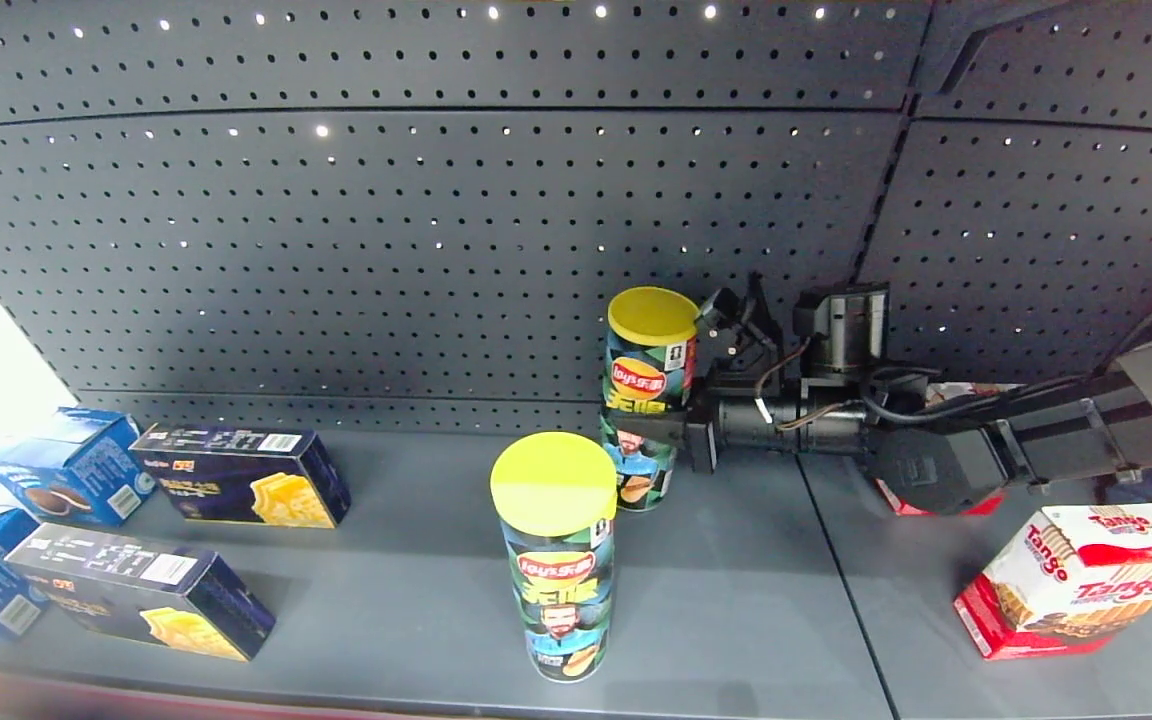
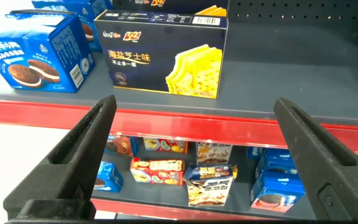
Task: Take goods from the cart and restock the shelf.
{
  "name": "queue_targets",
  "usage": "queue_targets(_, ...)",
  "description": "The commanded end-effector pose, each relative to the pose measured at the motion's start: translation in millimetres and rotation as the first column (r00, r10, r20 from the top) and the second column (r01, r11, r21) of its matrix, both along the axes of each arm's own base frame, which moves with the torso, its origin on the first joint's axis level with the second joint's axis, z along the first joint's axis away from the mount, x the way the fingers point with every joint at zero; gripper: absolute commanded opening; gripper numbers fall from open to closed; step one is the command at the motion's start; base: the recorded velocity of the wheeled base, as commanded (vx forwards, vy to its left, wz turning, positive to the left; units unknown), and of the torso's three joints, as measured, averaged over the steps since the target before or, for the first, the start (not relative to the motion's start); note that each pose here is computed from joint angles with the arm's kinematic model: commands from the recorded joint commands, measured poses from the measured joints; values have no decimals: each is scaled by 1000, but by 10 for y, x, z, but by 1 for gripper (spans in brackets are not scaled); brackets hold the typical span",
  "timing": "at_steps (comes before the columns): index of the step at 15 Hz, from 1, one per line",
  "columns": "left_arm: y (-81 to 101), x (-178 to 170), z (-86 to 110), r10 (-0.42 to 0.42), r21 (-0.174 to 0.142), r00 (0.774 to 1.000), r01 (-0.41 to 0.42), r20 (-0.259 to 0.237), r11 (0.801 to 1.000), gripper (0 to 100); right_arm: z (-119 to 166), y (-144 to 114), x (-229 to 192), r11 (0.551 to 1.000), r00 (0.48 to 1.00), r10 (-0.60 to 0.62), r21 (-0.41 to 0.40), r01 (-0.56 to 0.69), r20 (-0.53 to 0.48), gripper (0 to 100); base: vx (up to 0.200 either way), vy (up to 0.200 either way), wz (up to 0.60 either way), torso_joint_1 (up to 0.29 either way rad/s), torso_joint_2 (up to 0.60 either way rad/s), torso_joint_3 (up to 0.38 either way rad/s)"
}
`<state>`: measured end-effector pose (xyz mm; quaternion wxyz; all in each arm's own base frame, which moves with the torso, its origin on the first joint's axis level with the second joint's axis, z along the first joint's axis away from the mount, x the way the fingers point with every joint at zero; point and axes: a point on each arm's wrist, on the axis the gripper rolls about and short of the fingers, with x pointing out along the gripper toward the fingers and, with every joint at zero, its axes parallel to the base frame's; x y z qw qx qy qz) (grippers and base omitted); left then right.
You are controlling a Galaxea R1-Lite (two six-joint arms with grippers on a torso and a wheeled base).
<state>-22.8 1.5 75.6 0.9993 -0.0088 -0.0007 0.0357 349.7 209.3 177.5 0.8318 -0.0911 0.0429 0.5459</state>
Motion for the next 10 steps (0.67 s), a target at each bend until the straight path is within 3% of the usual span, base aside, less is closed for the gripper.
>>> queue_targets(1,0,0,0,-1,-1,1000,1,1,1000,100,-9,-4,-5,1000,1000,5,-10,-5,13,0,0,0,0,0,0,0)
queue_targets(10,0,0,0,-1,-1,1000,1,1,1000,100,-130,5,-130,999,999,32,-33,-32,-9,0,0,0,0,0,0,0)
